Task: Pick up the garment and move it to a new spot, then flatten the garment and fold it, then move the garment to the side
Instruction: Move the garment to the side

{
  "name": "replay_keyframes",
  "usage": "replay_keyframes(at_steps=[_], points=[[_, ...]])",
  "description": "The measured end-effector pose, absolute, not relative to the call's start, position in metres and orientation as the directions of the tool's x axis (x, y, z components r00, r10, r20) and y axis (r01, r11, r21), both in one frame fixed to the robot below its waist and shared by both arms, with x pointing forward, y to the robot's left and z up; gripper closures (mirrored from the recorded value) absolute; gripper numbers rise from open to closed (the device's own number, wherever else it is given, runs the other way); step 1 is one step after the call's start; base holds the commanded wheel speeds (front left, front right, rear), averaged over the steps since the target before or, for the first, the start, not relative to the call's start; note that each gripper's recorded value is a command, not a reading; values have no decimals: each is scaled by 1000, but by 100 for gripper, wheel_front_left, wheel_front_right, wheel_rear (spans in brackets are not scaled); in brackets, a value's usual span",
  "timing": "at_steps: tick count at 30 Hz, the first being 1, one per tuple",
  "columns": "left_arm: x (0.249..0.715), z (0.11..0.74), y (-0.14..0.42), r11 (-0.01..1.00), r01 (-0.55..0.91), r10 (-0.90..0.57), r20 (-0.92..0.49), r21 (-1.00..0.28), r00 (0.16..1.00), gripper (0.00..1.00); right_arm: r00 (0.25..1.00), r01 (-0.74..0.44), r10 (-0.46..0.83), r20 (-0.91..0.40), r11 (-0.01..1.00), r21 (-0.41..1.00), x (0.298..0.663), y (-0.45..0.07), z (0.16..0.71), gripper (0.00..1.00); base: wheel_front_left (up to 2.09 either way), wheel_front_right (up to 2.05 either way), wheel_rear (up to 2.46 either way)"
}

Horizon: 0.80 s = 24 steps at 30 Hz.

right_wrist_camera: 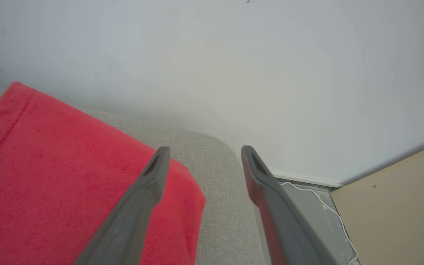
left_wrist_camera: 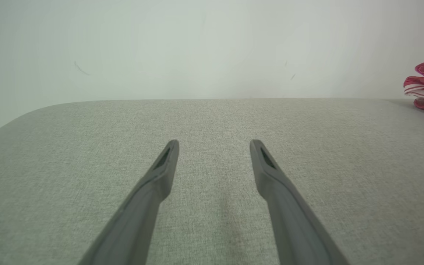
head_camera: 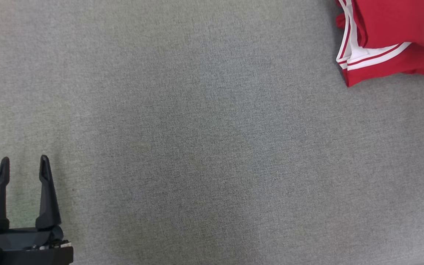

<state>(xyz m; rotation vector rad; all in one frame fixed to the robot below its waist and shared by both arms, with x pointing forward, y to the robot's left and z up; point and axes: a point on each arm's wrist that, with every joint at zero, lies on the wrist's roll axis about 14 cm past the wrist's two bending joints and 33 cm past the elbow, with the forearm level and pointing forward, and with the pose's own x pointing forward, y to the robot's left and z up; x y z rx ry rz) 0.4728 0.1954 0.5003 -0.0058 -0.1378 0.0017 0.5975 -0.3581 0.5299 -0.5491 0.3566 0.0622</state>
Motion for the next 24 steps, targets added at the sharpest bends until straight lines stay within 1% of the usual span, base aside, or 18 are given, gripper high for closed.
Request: replay_keyframes(at_steps=[6,8,12,15,17,19,24], points=[[466,505,195,999,-11,16,150,-31,989,0,980,-123,51,-192,916,-382,604,-328,562,0,0,0,0],[462,507,195,999,-16,23,149,-43,989,0,984,-127,71,-166,924,-359,601,-320,566,0,0,0,0],[453,511,197,997,-31,41,155,-65,987,0,988,-126,98,-116,955,-268,593,-302,574,0,0,0,0],[447,518,197,996,-35,48,167,-78,985,0,992,-125,121,-33,969,-212,589,-289,600,0,0,0,0],[444,522,197,996,-38,52,177,-86,983,0,992,-124,128,12,976,-178,583,-284,611,0,0,0,0],[435,529,197,994,-42,60,187,-99,980,0,986,-152,158,43,981,-124,565,-264,605,0,0,0,0],[428,538,194,993,-40,62,204,-110,977,0,979,-169,178,103,982,-84,548,-247,611,0,0,0,0]])
